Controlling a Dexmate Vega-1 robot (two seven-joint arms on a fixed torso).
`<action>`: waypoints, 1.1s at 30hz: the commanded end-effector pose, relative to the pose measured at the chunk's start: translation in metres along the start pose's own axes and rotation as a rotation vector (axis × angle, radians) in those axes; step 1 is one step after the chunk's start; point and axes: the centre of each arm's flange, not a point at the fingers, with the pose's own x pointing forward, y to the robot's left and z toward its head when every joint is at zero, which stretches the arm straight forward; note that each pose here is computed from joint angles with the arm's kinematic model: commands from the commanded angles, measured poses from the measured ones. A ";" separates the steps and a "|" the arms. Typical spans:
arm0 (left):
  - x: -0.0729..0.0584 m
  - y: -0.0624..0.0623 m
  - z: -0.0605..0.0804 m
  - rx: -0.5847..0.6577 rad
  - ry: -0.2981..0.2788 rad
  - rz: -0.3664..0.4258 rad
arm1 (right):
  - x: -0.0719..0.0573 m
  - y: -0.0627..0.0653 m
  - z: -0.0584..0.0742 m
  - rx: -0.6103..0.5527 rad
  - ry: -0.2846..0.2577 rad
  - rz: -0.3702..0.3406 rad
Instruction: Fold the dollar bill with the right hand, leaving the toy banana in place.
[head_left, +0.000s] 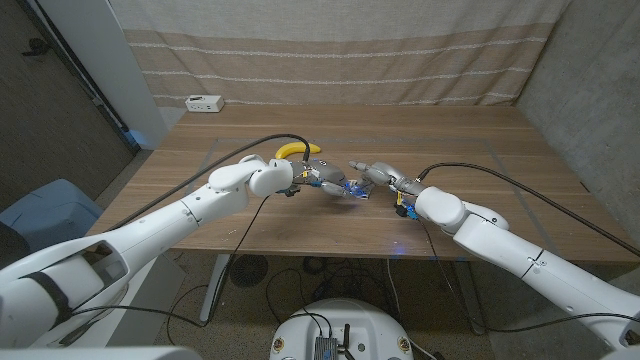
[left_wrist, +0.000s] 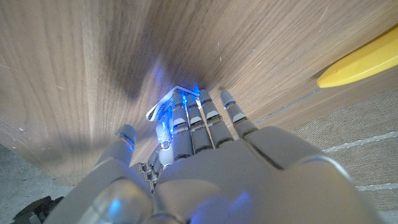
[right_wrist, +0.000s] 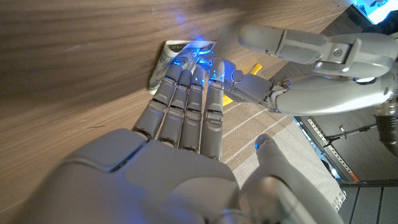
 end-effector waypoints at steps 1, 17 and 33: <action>-0.001 -0.004 0.004 0.005 -0.006 -0.025 | -0.009 -0.005 -0.014 -0.010 0.080 -0.048; -0.002 -0.002 0.005 0.010 0.000 -0.020 | -0.023 -0.015 -0.007 -0.097 0.023 -0.193; -0.008 0.006 0.005 0.001 0.006 0.051 | -0.042 -0.020 -0.009 -0.107 -0.129 -0.429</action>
